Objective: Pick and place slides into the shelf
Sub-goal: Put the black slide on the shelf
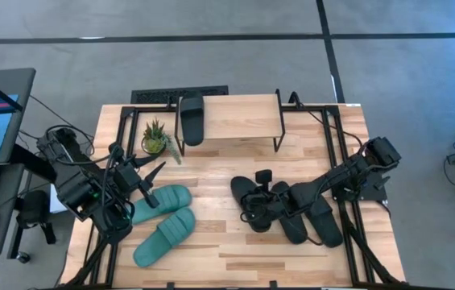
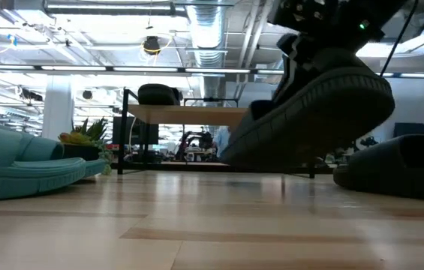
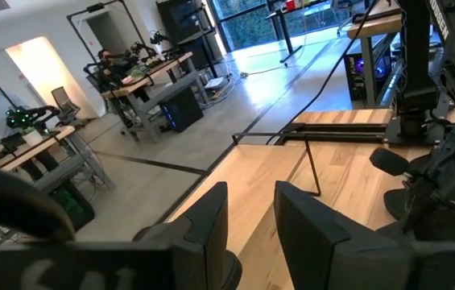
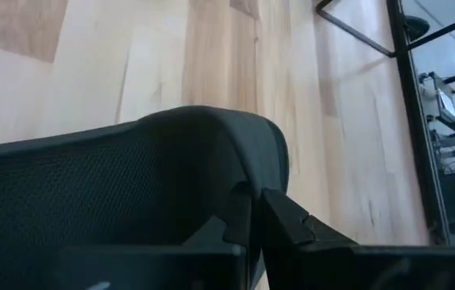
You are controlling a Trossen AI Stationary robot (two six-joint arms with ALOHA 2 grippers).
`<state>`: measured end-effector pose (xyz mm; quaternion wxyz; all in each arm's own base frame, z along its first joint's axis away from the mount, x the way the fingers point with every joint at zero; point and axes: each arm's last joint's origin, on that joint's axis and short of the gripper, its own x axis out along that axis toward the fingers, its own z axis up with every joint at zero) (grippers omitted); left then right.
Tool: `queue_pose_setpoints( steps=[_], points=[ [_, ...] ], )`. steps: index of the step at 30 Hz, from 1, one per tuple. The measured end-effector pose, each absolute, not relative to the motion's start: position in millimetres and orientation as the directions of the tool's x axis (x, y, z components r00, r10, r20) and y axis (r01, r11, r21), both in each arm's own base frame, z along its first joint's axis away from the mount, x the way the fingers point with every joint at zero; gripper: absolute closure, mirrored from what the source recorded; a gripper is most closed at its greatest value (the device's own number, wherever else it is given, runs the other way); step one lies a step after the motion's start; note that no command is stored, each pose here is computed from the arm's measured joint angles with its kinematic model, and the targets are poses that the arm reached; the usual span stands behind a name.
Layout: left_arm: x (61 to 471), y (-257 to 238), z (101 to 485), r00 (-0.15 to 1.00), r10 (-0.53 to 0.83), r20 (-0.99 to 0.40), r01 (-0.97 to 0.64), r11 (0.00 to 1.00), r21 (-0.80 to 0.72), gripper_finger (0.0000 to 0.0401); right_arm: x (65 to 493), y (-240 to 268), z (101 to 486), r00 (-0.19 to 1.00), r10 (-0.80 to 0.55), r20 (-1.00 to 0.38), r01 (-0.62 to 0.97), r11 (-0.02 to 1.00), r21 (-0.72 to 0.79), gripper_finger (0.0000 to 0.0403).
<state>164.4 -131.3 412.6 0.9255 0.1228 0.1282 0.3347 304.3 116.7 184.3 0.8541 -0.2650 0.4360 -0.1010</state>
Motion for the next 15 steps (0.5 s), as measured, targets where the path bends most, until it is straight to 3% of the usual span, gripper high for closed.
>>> queue_pose_setpoints(
  steps=[15],
  points=[
    [164.4,-131.3,412.7,0.743,0.651,-0.155,-0.585,0.745,0.321,0.0308,327.3,106.7,240.7,0.59,-0.452,-0.669,-0.01,0.824,-0.566,0.0402]
  ],
)
